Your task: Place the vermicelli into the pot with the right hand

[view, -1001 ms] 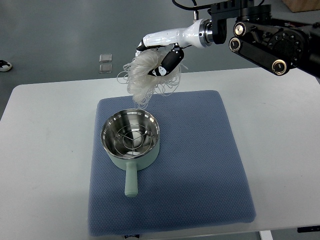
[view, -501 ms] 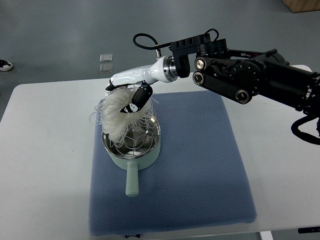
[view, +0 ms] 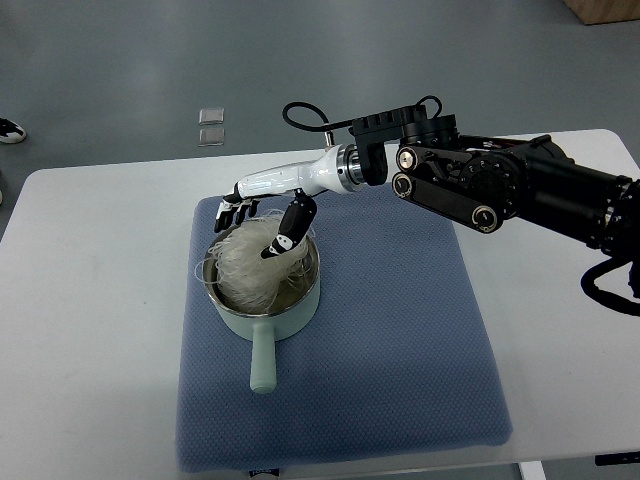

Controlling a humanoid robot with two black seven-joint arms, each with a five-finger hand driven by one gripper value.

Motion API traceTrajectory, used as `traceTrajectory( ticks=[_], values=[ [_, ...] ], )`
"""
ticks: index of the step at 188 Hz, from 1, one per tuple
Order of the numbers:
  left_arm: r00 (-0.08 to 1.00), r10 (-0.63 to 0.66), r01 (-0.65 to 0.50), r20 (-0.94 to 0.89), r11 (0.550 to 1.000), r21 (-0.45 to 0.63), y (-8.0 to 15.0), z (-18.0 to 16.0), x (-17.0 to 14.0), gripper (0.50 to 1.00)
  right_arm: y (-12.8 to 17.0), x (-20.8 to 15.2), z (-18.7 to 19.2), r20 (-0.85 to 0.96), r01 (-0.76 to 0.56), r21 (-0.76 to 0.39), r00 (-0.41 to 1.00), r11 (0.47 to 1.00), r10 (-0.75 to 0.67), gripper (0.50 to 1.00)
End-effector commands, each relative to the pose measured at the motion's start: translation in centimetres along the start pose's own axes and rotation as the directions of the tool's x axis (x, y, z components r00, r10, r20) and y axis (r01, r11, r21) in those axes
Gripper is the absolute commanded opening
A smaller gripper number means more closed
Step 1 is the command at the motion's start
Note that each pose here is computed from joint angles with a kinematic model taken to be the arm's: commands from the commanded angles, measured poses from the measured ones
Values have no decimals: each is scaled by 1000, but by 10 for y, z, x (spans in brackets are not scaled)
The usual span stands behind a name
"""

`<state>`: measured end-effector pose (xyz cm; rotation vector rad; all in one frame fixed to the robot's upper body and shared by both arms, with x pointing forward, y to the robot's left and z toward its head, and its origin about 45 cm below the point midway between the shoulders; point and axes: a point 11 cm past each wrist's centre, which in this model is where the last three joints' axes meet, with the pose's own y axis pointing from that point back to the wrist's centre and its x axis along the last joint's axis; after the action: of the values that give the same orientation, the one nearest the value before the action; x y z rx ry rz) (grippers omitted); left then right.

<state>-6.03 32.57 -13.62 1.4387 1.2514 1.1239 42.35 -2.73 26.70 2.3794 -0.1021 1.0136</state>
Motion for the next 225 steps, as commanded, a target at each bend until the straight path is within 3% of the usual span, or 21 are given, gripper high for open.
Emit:
traceTrajectory(
  ticks=[1, 14, 65, 119, 173, 203, 225],
  values=[
    [1000, -1, 1, 0, 1000, 0, 0, 0, 0, 1000, 1, 0, 1, 3, 3, -1, 1000, 1000, -3, 829],
    [1000, -1, 1, 0, 1000, 0, 0, 0, 0, 1000, 1, 1, 0, 3, 8, -1, 1000, 1000, -8, 856],
    [1000, -1, 1, 0, 1000, 0, 0, 0, 0, 1000, 9, 2, 0, 62, 60, 8, 996, 998, -60, 856],
    [1000, 0, 0, 0, 1000, 0, 0, 0, 0, 1000, 31, 11, 23, 318, -93, 59, 946, 994, 70, 856],
    [1000, -1, 1, 0, 1000, 0, 0, 0, 0, 1000, 74, -5, 87, 699, -381, -13, 657, 924, 281, 856],
    [1000, 0, 0, 0, 1000, 0, 0, 0, 0, 1000, 100, -16, 120, 834, -528, -95, 420, 844, 357, 856],
    [1000, 0, 0, 0, 1000, -1, 0, 1, 0, 1000, 112, -33, 149, 874, -595, -225, 226, 771, 430, 856]
  ],
)
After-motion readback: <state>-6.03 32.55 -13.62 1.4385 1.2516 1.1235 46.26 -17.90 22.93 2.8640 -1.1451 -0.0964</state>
